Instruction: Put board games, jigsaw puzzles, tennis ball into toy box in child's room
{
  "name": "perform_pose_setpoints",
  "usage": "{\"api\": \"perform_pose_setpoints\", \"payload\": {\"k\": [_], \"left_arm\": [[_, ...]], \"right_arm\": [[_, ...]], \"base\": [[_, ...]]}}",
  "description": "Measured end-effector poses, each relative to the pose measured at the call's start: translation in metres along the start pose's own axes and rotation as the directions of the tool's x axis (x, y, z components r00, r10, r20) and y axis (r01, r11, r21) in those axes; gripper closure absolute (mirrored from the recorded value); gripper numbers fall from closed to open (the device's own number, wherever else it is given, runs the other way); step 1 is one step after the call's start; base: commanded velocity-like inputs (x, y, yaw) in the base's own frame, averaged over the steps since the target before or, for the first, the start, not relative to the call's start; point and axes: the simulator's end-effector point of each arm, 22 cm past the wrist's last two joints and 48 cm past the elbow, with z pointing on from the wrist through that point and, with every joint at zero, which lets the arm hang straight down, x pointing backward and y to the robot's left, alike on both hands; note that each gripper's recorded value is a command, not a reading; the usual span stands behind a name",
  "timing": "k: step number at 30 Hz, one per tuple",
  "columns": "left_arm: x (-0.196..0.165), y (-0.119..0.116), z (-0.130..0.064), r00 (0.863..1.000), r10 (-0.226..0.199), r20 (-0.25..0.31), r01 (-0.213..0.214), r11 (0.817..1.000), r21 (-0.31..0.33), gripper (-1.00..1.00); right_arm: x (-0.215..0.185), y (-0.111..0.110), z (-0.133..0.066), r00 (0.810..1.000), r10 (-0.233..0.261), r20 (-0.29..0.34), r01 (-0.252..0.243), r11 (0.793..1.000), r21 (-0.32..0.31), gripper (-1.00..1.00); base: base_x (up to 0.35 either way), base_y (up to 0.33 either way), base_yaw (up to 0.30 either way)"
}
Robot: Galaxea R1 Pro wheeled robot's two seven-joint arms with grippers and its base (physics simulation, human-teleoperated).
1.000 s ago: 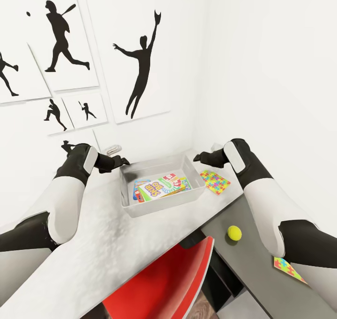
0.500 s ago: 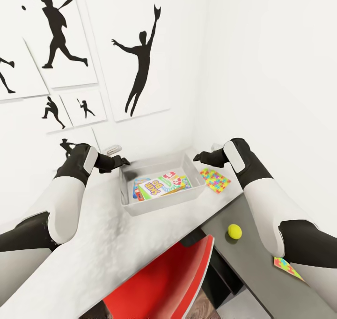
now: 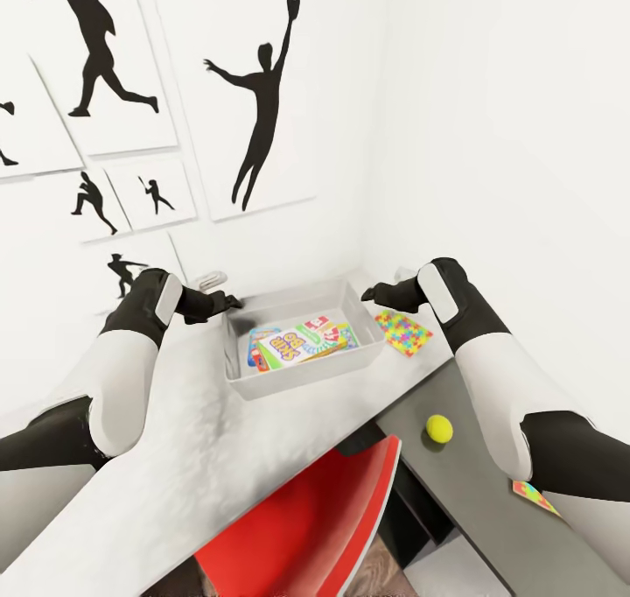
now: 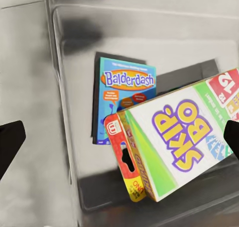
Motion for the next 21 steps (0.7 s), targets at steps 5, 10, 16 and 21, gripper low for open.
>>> {"api": "perform_pose_setpoints", "payload": {"k": [5,10,16,21], "left_arm": [[0.003,0.002,0.005,1.0,-0.002,-0.008,0.002,1.0,-0.003,-1.0],[0.006,0.005,0.01,1.0,-0.004,-0.016,0.004,1.0,-0.006,-1.0],[0.009,0.007,0.016,1.0,-0.006,-0.025,0.006,1.0,-0.008,-1.0],[0.012,0.009,0.021,0.999,-0.008,-0.033,0.008,1.0,-0.009,-1.0]], "right_arm": [[0.003,-0.002,0.005,1.0,0.001,-0.008,-0.001,1.0,0.002,-1.0],[0.006,-0.004,0.01,1.0,0.003,-0.016,-0.003,1.0,0.003,-1.0],[0.01,-0.006,0.016,1.0,0.006,-0.025,-0.006,1.0,0.005,-1.0],[0.013,-0.008,0.021,0.999,0.008,-0.032,-0.008,1.0,0.006,-1.0]], "base": [[0.0,0.0,0.0],[0.0,0.0,0.0],[0.0,0.0,0.0],[0.0,0.0,0.0]]}}
